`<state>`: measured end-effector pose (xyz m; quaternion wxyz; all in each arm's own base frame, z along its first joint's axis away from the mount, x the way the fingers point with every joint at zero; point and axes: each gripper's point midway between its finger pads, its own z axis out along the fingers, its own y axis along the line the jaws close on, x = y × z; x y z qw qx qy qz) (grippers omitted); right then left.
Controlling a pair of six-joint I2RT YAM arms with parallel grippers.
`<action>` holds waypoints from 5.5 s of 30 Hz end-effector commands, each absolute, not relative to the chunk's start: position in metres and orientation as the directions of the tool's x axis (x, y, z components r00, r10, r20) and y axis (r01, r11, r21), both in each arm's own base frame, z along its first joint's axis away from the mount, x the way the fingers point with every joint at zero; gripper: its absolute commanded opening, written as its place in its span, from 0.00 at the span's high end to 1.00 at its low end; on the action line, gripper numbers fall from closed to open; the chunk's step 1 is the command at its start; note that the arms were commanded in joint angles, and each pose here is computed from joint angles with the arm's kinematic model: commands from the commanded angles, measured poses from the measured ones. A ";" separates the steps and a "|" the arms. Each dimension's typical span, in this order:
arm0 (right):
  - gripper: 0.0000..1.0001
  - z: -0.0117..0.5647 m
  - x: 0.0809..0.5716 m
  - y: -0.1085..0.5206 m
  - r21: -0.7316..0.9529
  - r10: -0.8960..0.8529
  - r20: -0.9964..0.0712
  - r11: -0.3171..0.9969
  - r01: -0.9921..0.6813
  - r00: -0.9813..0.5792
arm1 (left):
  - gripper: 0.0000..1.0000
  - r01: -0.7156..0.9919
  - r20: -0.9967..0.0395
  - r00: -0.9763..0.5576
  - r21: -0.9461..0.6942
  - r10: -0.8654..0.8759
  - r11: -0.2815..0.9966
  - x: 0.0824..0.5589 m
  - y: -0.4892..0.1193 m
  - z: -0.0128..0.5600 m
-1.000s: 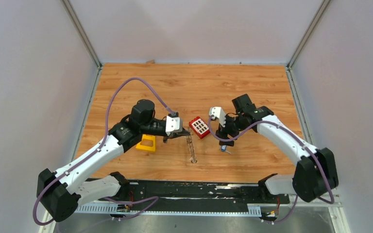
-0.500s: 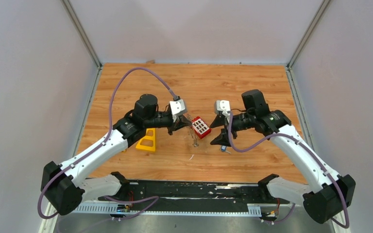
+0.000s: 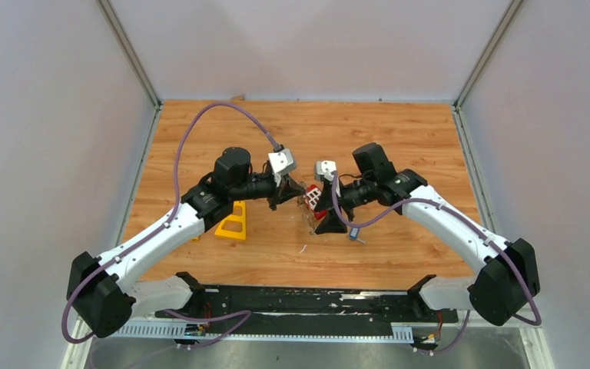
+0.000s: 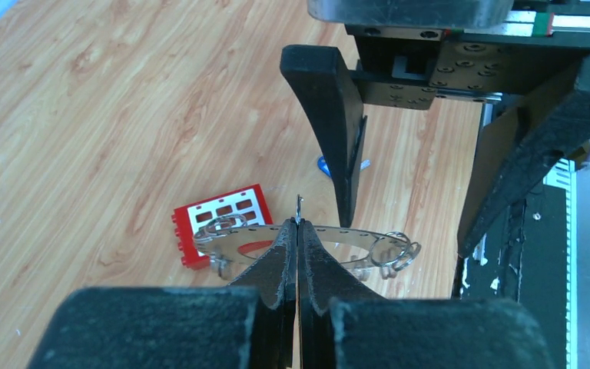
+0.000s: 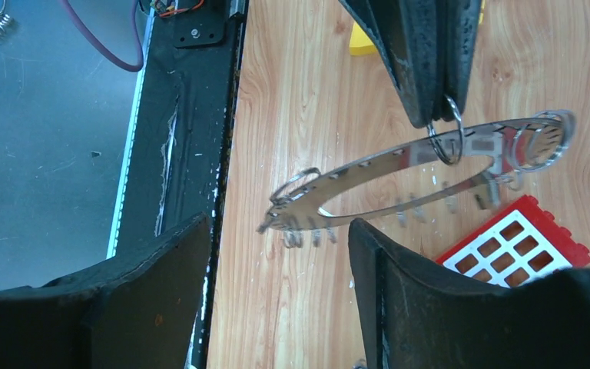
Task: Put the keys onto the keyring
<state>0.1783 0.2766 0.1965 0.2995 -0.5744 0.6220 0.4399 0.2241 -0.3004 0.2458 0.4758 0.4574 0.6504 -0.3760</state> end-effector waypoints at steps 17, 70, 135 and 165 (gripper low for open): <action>0.61 0.189 0.204 0.293 0.199 -0.445 -0.872 0.059 -0.978 -0.204 | 1.00 0.921 -0.985 -0.095 -0.033 0.141 0.387 0.245 -0.302 0.284; 1.00 0.222 0.207 0.297 0.331 -0.339 -0.889 -0.012 -0.943 -0.308 | 0.38 0.661 -0.529 0.737 0.694 0.421 -0.285 0.191 -0.307 0.232; 1.00 0.225 0.215 0.274 0.108 -0.333 -0.934 0.086 -0.990 -0.130 | 0.34 0.880 -0.871 -0.435 -0.358 0.230 0.312 0.233 -0.302 0.242; 1.00 0.217 0.224 0.267 0.038 -0.363 -0.928 0.127 -0.991 -0.082 | 0.43 0.671 -0.601 -0.728 -0.723 0.330 0.165 0.211 -0.316 0.215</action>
